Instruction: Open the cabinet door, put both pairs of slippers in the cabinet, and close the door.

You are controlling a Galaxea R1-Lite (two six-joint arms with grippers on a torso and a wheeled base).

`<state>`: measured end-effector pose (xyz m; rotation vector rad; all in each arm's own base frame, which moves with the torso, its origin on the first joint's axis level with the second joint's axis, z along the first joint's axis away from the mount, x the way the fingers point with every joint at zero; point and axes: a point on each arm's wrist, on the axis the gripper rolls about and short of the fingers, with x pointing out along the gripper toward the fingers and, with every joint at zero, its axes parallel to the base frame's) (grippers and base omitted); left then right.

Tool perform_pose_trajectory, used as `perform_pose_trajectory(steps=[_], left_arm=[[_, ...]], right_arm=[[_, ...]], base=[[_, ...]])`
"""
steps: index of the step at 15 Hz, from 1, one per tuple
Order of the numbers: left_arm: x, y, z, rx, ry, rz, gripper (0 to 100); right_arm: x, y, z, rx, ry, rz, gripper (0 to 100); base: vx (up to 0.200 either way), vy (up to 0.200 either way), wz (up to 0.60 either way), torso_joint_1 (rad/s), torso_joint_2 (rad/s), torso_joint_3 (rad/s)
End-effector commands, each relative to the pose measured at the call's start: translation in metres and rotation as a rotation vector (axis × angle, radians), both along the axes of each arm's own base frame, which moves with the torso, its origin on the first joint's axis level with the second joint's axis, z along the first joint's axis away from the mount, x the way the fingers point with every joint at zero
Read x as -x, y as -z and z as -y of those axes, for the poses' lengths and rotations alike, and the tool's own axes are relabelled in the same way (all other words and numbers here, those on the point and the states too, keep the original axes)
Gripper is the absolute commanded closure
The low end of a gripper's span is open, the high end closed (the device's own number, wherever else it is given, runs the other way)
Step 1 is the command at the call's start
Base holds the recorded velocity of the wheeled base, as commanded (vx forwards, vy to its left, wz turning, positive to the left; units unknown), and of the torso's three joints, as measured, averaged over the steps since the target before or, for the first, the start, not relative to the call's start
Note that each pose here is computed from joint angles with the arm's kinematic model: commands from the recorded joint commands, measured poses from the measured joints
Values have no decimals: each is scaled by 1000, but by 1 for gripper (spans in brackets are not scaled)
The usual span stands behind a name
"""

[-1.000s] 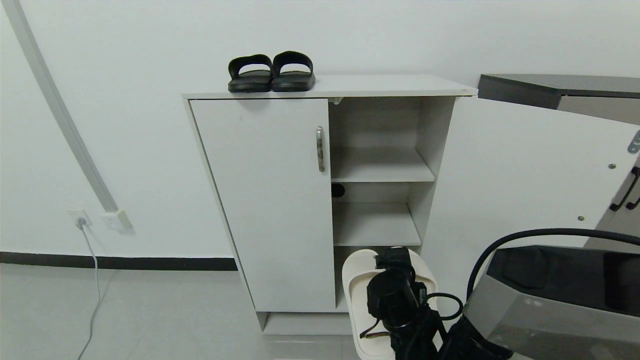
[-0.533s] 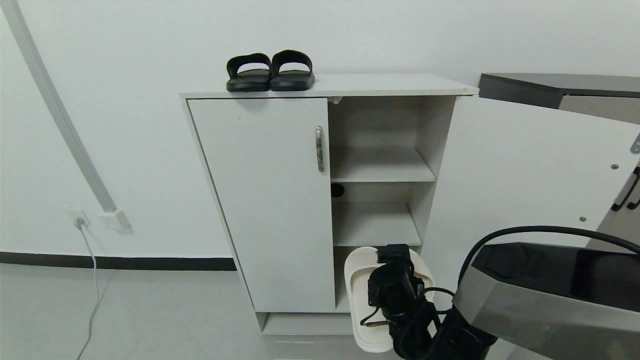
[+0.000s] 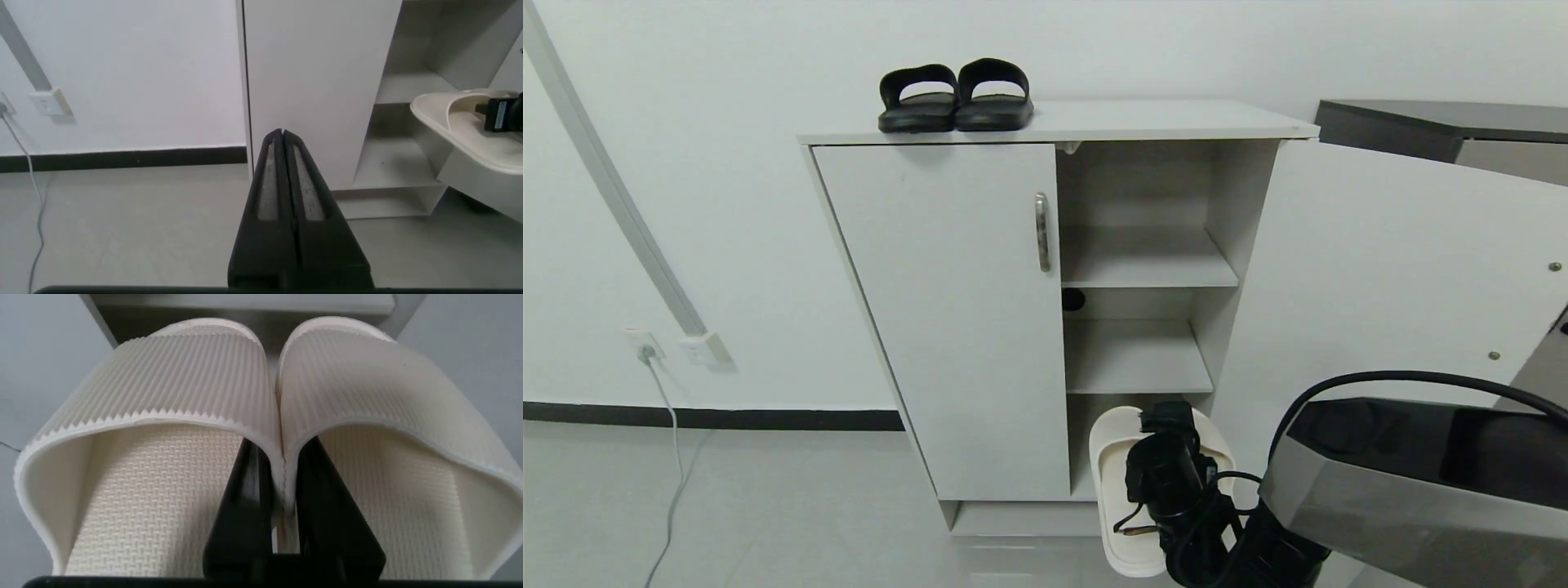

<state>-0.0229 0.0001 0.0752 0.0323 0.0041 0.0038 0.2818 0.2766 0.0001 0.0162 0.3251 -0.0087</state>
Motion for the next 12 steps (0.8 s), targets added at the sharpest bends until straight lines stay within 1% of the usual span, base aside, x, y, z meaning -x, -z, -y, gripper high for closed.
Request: perform_pose_trajectory(steps=[1, 5, 7, 9, 10, 12], left_arm=[[0, 0, 0, 0, -1, -2, 100], [0, 0, 0, 0, -1, -2, 100], [0, 0, 0, 0, -1, -2, 100], [0, 0, 0, 2, -1, -2, 100], [0, 0, 0, 2, -1, -1, 100], [0, 0, 0, 2, -1, -2, 100]], right_arm=[[0, 2, -1, 2, -2, -2, 100], [0, 11, -1, 15, -1, -14, 100], [-2, 16, -2, 3, 1, 6, 100], [-4, 16, -2, -4, -7, 48, 100], [-9, 16, -1, -13, -12, 117, 100], [-14, 15, 4, 9, -14, 227, 100]], base=[[0, 0, 0, 2, 2, -183], [0, 0, 0, 1, -1, -192], [0, 0, 0, 7, -2, -198], [0, 0, 0, 5, 0, -141], [0, 0, 0, -2, 2, -56], [0, 0, 0, 0, 0, 0]])
